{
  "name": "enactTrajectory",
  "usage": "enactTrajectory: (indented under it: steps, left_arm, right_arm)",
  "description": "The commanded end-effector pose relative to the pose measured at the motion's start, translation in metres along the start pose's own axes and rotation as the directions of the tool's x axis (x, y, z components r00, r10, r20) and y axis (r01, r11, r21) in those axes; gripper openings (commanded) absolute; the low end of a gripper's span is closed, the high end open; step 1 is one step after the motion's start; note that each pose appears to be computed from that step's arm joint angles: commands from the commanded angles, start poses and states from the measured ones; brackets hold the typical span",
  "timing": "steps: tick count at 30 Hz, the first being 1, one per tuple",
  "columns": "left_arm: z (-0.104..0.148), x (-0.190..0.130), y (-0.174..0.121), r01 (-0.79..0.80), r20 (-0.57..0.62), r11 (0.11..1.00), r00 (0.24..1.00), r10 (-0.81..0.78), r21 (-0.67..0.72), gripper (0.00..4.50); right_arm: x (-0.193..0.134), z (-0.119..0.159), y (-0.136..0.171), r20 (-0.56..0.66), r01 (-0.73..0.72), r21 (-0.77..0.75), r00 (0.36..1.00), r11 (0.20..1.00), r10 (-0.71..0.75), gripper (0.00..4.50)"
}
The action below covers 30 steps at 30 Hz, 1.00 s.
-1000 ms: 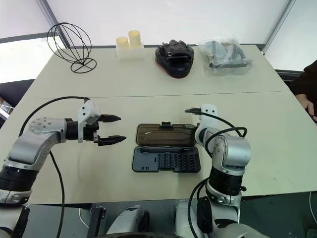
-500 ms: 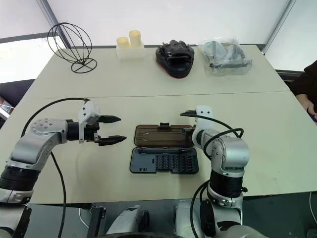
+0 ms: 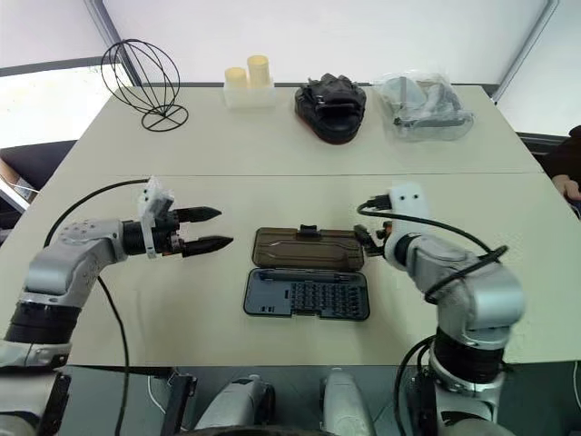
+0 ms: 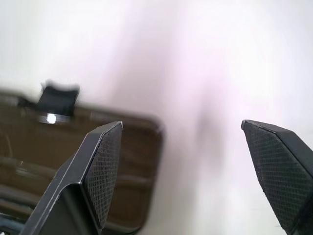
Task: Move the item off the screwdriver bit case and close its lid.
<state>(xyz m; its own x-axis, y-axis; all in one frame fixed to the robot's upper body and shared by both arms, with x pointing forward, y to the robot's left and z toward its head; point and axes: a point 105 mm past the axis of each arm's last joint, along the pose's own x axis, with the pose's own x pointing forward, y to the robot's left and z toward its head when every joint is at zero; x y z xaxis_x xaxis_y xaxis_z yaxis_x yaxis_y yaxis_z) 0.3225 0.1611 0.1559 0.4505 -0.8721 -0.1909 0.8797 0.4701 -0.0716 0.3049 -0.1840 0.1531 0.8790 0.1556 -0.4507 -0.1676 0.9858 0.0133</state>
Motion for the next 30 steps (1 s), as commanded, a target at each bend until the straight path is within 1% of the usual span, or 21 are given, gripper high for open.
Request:
enactTrajectory:
  steps: [1,4,6,7,8,9,11,13,16,19,25,28,30]
  left_arm:
    - [0.014,0.003,-0.013,0.070,0.005,0.997,0.998,-0.070,0.039,4.50]
    - [0.016,0.021,-0.041,0.214,-0.018,0.975,0.977,-0.213,0.067,3.64]
    - [0.015,0.029,-0.054,0.280,-0.040,0.957,0.960,-0.278,0.080,2.69]
    - [0.014,0.034,-0.065,0.331,-0.052,0.941,0.943,-0.327,0.070,2.11]
    - [0.012,0.036,-0.073,0.374,-0.068,0.925,0.927,-0.370,0.061,1.63]
    - [0.011,0.037,-0.079,0.401,-0.080,0.914,0.914,-0.397,0.054,1.03]
    - [0.001,0.038,-0.084,0.428,-0.129,0.902,0.899,-0.418,0.062,0.01]
    - [-0.008,0.036,-0.084,0.432,-0.180,0.898,0.892,-0.414,0.078,0.01]
    - [-0.014,0.034,-0.080,0.429,-0.216,0.899,0.889,-0.405,0.081,0.01]
    - [-0.033,0.033,-0.077,0.431,-0.288,0.892,0.878,-0.382,0.132,0.01]
    - [-0.066,0.037,-0.082,0.459,-0.336,0.876,0.856,-0.393,0.145,0.01]
    - [-0.079,0.041,-0.085,0.461,-0.334,0.881,0.851,-0.404,0.110,0.01]
    - [-0.094,0.042,-0.081,0.465,-0.396,0.872,0.837,-0.378,0.150,0.01]
  right_arm:
    - [-0.012,0.013,0.000,0.054,-0.016,-0.026,0.998,1.000,0.018,4.00]
    - [-0.008,0.017,-0.011,0.031,0.020,-0.027,0.999,0.999,-0.019,4.06]
    - [-0.007,0.020,-0.013,0.017,0.026,-0.047,1.000,0.999,-0.026,4.06]
    - [-0.006,0.021,-0.014,0.006,0.022,-0.061,1.000,0.998,-0.022,4.06]
    - [-0.005,0.021,-0.013,-0.008,0.012,-0.077,1.000,0.997,-0.012,4.06]
    - [-0.004,0.020,-0.012,-0.017,0.004,-0.087,1.000,0.996,-0.005,4.06]
    - [-0.001,0.017,-0.012,-0.044,-0.004,-0.093,0.999,0.996,0.000,4.06]
    - [0.001,0.016,-0.014,-0.061,0.001,-0.095,0.998,0.996,-0.007,4.06]
    - [0.007,0.017,-0.018,-0.084,0.012,-0.094,0.996,0.995,-0.020,4.06]
    - [0.014,0.015,-0.017,-0.099,0.001,-0.089,0.995,0.996,-0.010,4.06]
    - [0.024,0.012,-0.010,-0.119,-0.042,-0.115,0.993,0.992,0.028,4.06]
    - [0.029,0.012,-0.008,-0.121,-0.053,-0.127,0.992,0.990,0.038,4.06]
    - [0.032,0.011,-0.006,-0.132,-0.070,-0.145,0.990,0.987,0.051,4.06]
